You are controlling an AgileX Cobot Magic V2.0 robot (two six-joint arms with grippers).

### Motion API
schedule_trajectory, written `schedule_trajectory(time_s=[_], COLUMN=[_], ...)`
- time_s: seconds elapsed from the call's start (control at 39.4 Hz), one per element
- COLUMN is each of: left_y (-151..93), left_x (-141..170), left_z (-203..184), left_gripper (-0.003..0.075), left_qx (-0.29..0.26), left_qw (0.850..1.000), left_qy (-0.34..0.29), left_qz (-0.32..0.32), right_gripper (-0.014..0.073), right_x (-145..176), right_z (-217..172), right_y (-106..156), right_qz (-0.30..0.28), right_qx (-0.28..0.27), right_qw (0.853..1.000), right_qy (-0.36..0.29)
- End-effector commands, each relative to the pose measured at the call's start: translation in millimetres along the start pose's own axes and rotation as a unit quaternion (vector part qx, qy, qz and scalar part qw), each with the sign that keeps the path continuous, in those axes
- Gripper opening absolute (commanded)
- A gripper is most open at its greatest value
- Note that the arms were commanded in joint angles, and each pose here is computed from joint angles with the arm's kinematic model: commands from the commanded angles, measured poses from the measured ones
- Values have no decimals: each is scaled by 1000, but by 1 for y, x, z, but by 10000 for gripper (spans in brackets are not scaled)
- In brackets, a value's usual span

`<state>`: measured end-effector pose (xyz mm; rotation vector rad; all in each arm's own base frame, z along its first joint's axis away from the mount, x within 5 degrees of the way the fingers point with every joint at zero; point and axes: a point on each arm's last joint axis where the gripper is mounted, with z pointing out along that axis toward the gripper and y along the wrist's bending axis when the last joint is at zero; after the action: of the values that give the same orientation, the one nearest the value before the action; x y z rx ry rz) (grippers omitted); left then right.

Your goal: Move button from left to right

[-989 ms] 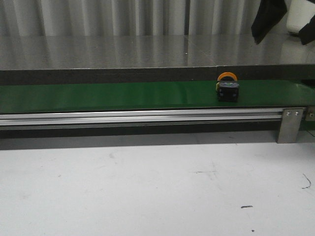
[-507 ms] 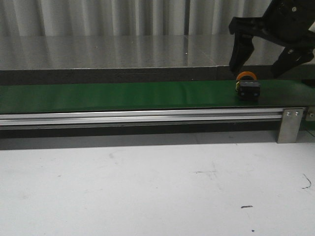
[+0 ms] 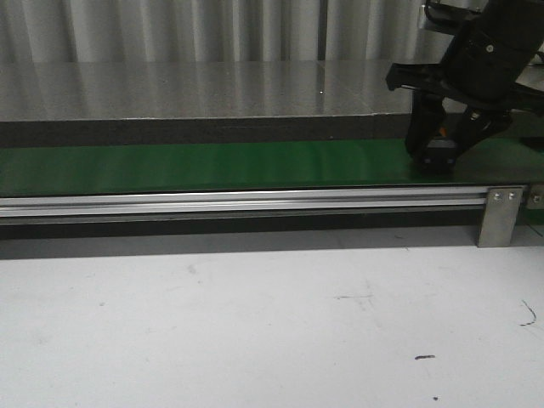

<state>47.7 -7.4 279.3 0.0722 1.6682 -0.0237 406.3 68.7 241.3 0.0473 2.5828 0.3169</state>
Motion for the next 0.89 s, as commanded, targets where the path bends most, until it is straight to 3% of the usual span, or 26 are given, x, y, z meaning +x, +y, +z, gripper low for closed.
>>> schedule_trajectory(time_s=[0.0,0.25,0.46,0.68,0.86], left_y=[1,1,1,1,1], left_x=[-15,-15,-15,-15,-15], left_z=[-2,-2,-2,-2,-2], left_gripper=[-21,-21,-21,-21,-21], left_qx=[-6,-6,-6,-6,-6], left_qw=[999,999,999,999,999], left_qy=[-46,-46,-46,-46,-46], left_qz=[-12,-12,-12,-12,-12], right_gripper=[109,112,112,112,151], right_x=[-22,-36,-39,-29,-17], right_z=[-38,-86,-108,-82,-57], right_y=[4,-43,-118,-188,-222], right_qz=[1,28,51,98,108], right_qx=[-12,36,136,189,215], right_qw=[998,993,981,972,969], right_qy=[-61,-107,-129,-99,-62])
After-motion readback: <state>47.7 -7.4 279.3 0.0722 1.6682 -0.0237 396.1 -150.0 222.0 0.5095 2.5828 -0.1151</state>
